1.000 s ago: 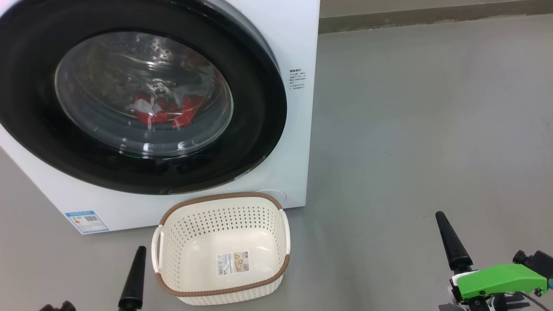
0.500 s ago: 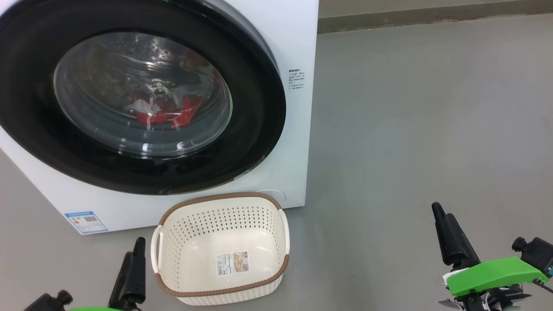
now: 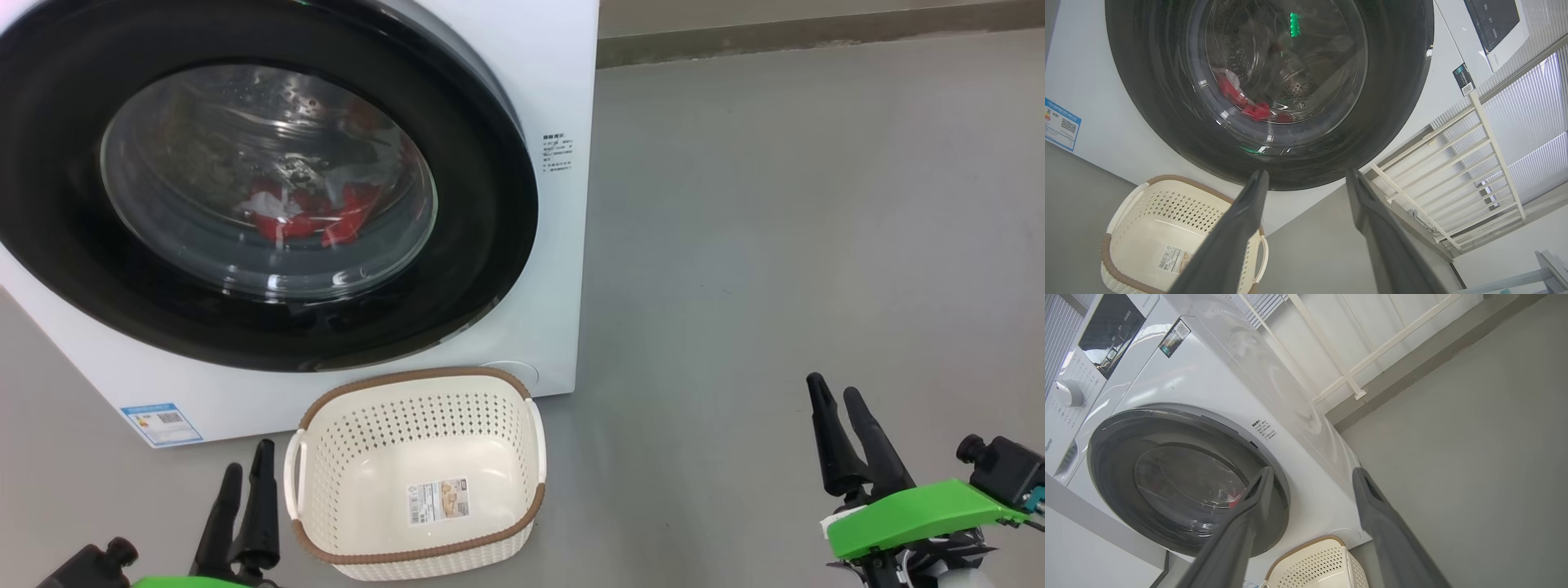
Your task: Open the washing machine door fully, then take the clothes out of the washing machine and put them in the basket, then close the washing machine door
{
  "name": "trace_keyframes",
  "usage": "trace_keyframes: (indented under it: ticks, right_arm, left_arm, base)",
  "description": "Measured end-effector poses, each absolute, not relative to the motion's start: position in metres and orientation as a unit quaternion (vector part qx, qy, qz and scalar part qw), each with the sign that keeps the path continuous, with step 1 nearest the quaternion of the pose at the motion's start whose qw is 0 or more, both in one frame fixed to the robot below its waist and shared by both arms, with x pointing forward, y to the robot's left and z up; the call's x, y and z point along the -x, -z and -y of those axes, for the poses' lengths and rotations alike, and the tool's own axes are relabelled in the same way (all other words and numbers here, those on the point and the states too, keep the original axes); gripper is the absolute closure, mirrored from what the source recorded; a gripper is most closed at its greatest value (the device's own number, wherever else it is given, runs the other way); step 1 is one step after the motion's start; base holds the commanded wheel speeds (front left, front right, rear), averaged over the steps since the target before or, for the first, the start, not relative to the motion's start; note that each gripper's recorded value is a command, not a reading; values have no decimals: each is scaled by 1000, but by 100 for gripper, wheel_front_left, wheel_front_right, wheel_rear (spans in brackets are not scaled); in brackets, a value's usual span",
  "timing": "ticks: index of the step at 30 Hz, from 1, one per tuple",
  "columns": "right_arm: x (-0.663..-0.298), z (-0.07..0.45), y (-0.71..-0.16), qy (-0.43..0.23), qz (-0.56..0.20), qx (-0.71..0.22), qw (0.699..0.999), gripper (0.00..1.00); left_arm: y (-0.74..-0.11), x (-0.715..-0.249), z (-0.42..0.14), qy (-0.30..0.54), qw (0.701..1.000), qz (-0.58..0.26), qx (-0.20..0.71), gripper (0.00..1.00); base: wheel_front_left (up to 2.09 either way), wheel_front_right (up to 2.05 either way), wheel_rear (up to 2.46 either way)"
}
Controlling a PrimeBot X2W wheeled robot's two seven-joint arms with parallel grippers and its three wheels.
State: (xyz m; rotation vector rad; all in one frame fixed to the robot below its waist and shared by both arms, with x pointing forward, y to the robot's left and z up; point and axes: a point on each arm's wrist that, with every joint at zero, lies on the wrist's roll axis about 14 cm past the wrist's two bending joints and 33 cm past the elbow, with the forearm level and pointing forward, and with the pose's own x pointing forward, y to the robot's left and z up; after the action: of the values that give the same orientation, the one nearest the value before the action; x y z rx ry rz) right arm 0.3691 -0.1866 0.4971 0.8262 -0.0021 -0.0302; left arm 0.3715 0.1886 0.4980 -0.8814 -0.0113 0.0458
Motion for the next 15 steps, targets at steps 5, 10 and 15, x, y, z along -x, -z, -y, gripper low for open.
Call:
trace_keyframes:
  ticks: [5,10,15]
  right_arm:
    - [-372,181,-501,4,6,-376,926,0]
    - [-373,181,-505,1,12,-351,936,0]
    - [-373,181,-508,-1,20,-324,946,0]
  left_arm:
    - [-502,-372,-189,-20,915,13,404,0]
    - [-507,-374,-189,-18,923,23,384,0]
    - [-511,-376,-189,-15,933,32,359,0]
  base:
    - [0,0,0]
    - [0,0,0]
    - [0,0,0]
